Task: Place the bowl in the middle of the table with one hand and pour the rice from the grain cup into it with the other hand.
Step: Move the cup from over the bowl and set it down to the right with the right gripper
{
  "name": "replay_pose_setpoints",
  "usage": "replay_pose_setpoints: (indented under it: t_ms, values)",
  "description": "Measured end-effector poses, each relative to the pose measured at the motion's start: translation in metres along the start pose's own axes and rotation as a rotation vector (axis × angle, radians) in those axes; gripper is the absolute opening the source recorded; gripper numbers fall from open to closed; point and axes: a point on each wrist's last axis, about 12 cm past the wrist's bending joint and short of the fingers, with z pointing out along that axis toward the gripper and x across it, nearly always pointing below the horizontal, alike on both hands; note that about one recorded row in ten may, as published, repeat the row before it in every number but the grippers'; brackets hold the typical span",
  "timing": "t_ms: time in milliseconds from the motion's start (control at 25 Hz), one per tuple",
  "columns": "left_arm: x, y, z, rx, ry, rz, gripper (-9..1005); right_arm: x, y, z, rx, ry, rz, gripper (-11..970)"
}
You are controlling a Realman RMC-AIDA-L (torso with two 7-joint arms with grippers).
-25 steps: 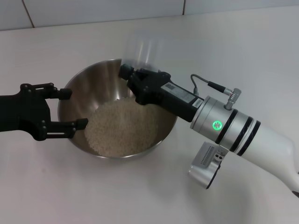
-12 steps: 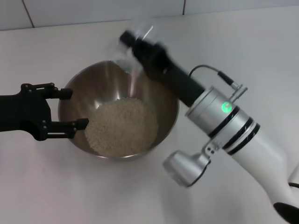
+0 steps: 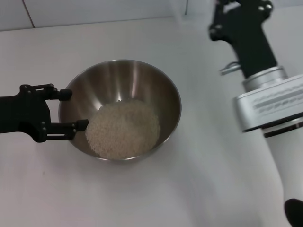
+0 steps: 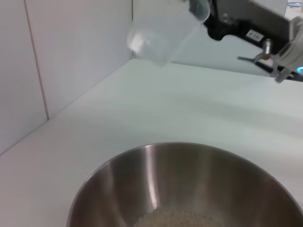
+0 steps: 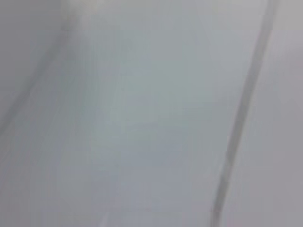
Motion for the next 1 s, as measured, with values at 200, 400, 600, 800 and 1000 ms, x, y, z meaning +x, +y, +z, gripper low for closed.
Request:
replay_pose_setpoints:
  t_ms: [200, 400, 600, 800, 1000]
  values:
    - [0.005, -0.001, -0.003, -0.009, 0.004, -0.011, 817, 0.039, -0.032, -0.017, 0.056, 0.149, 0.201, 1]
    - [0.007, -0.002, -0.005, -0.012, 0.007, -0.02, 816, 0.074, -0.044, -0.019, -0.008, 0.339, 0.303, 0]
    - [0.008, -0.002, -0.006, -0.011, 0.015, -0.018, 816, 0.087, -0.037, -0.016, -0.127, 0.446, 0.317, 1]
    - [0.01, -0.002, -0.008, -0.014, 0.045, -0.027, 818, 0.09, -0.027, -0.015, -0.206, 0.497, 0.294, 2]
    - [0.011, -0.003, -0.008, -0.014, 0.049, -0.03, 817, 0.091, -0.021, -0.015, -0.239, 0.52, 0.289, 10]
